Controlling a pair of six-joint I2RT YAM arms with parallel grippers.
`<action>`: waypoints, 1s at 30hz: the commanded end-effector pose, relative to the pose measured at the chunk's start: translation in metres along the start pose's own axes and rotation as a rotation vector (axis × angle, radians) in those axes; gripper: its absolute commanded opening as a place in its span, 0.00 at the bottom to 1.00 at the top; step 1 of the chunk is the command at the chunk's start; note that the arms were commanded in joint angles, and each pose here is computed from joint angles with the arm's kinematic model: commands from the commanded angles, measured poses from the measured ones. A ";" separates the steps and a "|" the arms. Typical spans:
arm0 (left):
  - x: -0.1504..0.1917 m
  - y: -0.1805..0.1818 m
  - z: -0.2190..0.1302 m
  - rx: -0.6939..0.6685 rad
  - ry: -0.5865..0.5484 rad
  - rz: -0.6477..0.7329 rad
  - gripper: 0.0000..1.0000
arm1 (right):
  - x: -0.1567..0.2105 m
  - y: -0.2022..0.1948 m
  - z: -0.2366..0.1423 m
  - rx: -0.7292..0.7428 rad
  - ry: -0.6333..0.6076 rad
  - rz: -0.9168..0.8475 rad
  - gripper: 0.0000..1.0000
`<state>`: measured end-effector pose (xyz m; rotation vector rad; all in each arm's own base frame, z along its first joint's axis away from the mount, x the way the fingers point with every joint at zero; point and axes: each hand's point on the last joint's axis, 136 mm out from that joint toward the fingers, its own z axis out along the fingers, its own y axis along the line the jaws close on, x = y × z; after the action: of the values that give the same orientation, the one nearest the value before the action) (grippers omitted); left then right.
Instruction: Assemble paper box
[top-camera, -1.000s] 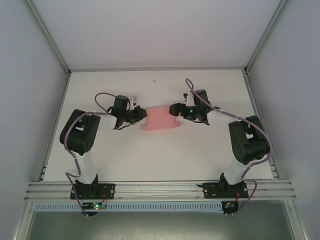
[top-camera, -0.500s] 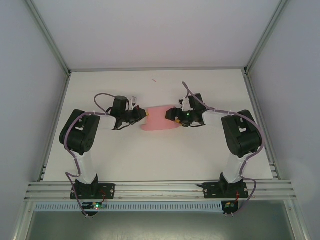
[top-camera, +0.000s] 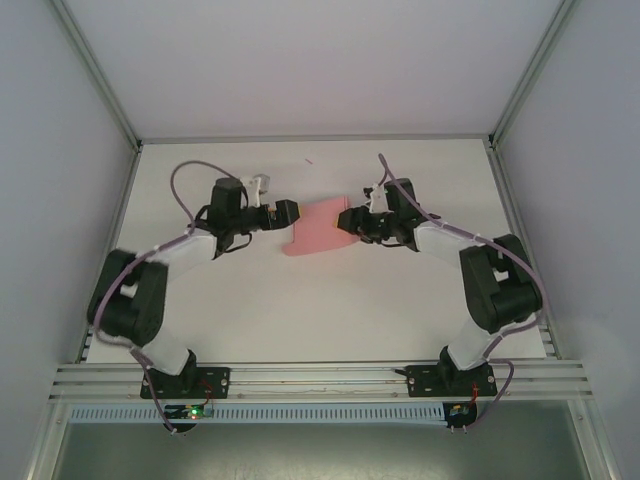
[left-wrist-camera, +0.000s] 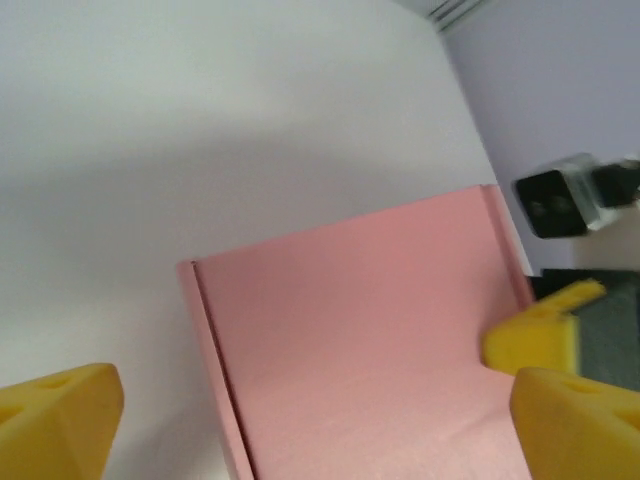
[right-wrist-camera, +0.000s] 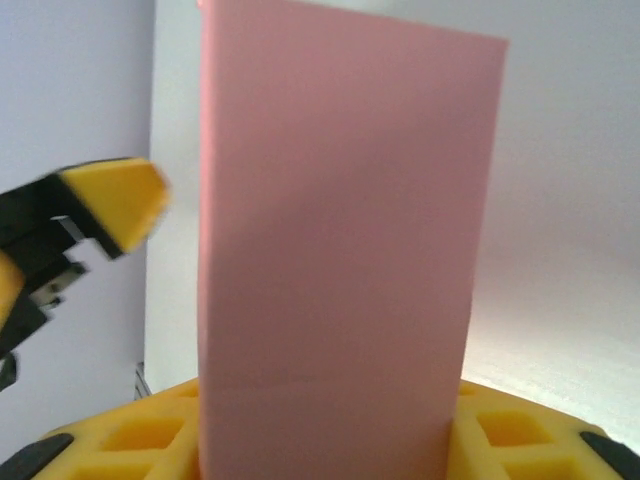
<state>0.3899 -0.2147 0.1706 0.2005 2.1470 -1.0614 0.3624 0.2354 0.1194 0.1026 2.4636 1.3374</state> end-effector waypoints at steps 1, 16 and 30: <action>-0.009 -0.054 -0.023 -0.065 -0.015 0.527 1.00 | 0.001 0.012 -0.018 -0.034 -0.011 0.057 0.40; 0.057 -0.102 -0.018 -0.309 0.206 1.485 1.00 | 0.017 0.040 -0.063 -0.062 0.095 0.384 0.38; 0.070 -0.084 0.009 -0.359 0.252 1.524 0.92 | 0.022 0.062 -0.070 -0.194 0.199 0.592 0.33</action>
<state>0.2987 -0.2884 0.1724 1.5369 1.6115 0.1651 0.3183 0.2158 0.1825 0.7388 2.5725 1.8058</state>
